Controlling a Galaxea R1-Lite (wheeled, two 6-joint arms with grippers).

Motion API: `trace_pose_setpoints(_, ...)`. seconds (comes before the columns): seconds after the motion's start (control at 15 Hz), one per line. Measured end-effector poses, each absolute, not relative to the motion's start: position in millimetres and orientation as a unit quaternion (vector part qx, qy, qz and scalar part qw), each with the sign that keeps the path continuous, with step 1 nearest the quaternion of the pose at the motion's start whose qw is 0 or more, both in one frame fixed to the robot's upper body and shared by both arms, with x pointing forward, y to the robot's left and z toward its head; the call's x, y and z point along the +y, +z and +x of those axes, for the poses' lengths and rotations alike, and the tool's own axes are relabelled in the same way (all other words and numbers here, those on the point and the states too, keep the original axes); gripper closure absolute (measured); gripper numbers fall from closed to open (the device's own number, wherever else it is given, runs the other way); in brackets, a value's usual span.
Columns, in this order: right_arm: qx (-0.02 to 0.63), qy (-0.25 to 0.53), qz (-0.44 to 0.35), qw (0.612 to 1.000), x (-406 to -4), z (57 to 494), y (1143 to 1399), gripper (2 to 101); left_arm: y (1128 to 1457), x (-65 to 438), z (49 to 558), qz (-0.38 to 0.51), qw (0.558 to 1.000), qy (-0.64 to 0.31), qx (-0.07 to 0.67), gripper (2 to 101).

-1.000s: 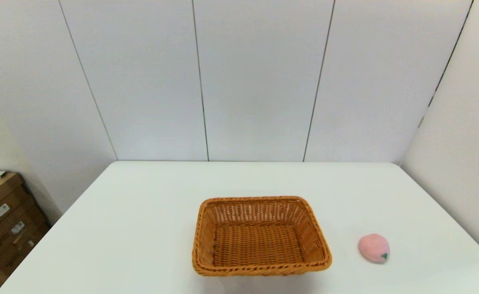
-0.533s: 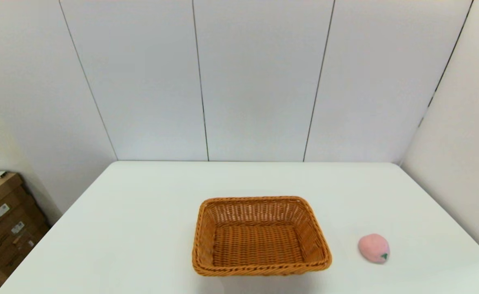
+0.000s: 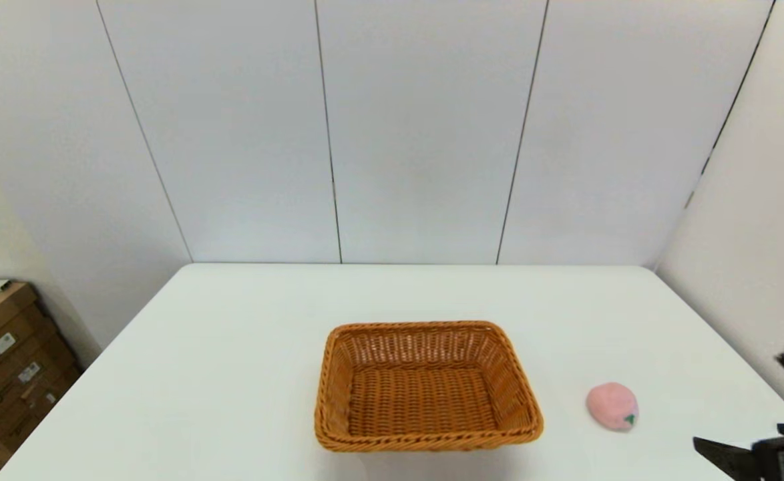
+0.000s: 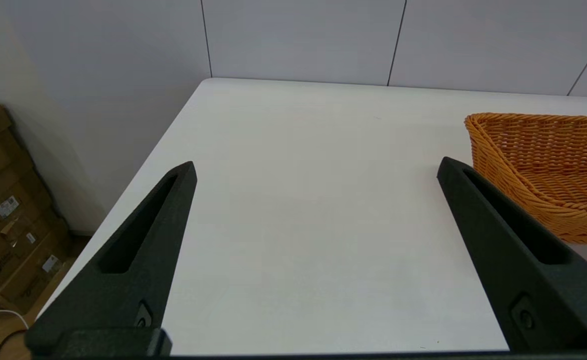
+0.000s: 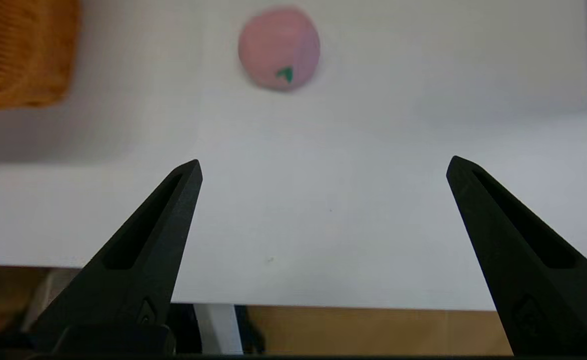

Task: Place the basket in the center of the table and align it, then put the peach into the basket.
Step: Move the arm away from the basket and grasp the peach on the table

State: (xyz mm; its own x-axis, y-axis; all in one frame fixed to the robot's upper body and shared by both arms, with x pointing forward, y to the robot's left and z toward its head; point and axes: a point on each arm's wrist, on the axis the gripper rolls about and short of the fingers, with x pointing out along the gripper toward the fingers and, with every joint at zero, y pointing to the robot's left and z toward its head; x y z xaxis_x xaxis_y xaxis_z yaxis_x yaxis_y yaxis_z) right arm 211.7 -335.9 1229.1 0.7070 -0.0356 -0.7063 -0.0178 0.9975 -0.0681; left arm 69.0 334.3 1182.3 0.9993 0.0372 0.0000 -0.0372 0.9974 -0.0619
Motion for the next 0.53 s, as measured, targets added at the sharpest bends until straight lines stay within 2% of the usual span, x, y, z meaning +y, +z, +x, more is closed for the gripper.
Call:
trace_pose_setpoints(0.13,0.433,-0.006,-0.047,0.900,-333.1,253.5,1207.1,5.2,1182.1,334.3,69.0,-0.031,0.999,0.019,0.000,5.4)
trace_pose_setpoints(0.27,0.446,-0.005,-0.048,0.894,-327.8,282.5,1188.6,5.2,1182.1,334.3,69.0,-0.031,0.999,0.019,0.000,5.4)
trace_pose_setpoints(0.53,0.478,0.007,-0.046,0.877,-321.8,300.6,1166.8,5.2,1182.2,334.3,69.0,-0.031,0.999,0.019,0.000,5.4)
